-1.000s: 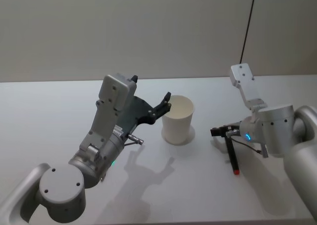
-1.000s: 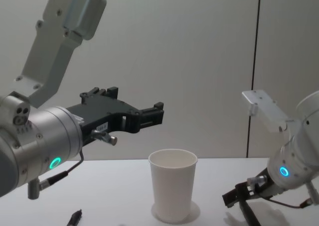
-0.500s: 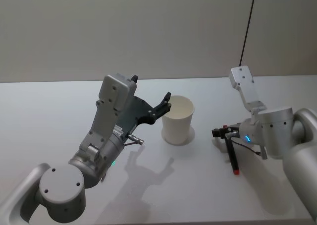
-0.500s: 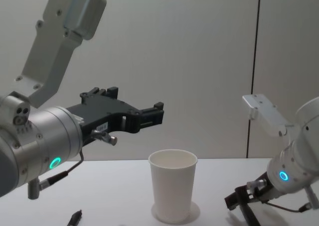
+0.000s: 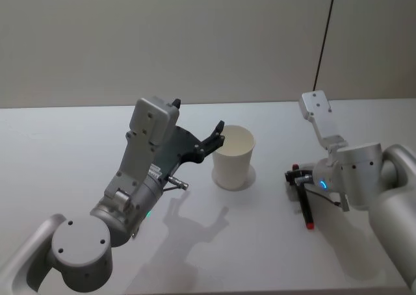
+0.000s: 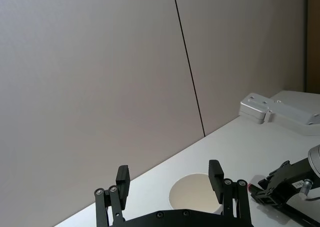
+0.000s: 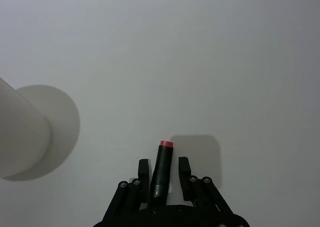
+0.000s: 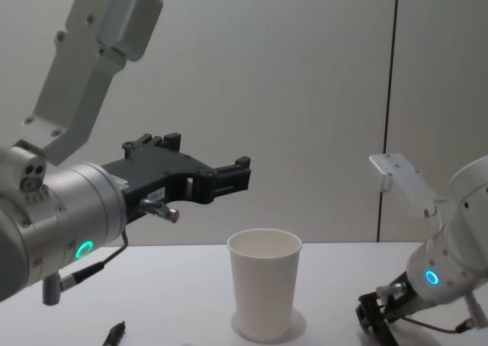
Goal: Place the pen into the pen holder.
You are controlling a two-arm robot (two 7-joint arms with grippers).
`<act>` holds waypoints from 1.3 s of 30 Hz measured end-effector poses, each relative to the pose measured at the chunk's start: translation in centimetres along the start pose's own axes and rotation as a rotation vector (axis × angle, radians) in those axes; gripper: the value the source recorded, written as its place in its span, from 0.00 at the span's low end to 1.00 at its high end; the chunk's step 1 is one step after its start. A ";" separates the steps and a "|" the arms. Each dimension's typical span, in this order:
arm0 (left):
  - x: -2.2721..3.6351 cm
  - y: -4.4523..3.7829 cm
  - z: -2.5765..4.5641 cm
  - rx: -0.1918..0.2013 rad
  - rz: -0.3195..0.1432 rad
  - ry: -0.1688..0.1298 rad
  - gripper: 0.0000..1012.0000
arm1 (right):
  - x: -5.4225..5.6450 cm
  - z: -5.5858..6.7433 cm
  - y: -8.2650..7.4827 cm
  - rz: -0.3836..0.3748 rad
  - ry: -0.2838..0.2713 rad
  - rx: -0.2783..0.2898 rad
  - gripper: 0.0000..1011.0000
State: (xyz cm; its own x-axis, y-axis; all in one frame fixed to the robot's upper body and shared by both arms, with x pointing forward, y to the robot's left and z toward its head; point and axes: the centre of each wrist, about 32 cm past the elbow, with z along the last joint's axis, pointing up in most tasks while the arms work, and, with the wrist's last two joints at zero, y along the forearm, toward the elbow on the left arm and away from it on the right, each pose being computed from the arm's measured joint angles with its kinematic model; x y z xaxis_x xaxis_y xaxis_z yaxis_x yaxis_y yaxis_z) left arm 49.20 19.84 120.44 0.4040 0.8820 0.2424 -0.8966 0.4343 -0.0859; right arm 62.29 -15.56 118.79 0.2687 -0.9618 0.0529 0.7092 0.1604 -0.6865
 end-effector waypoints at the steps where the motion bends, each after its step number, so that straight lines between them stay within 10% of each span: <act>1: 0.00 0.00 0.00 0.000 0.000 0.000 0.99 | 0.0 -0.1 0.1 -0.001 0.000 -0.004 0.36; 7: 0.00 0.00 0.00 0.000 0.000 0.000 0.99 | 0.0 -0.2 0.4 0.001 0.002 -0.009 0.19; 20: 0.00 0.00 0.00 0.000 0.000 0.000 0.99 | 0.2 -0.4 0.4 0.008 0.007 0.009 0.18; 39: 0.00 0.00 0.00 0.000 0.000 0.000 0.99 | 0.8 -0.3 -1.3 0.055 -0.064 0.236 0.18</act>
State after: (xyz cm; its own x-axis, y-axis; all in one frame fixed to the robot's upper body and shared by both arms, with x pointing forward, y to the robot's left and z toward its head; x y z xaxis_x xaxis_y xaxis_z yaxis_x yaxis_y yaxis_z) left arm 49.20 19.84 120.44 0.4040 0.8821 0.2424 -0.8967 0.4343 -0.0859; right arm 61.39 -16.55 119.56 0.3465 -0.9353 0.0715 0.8231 0.2666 -0.5014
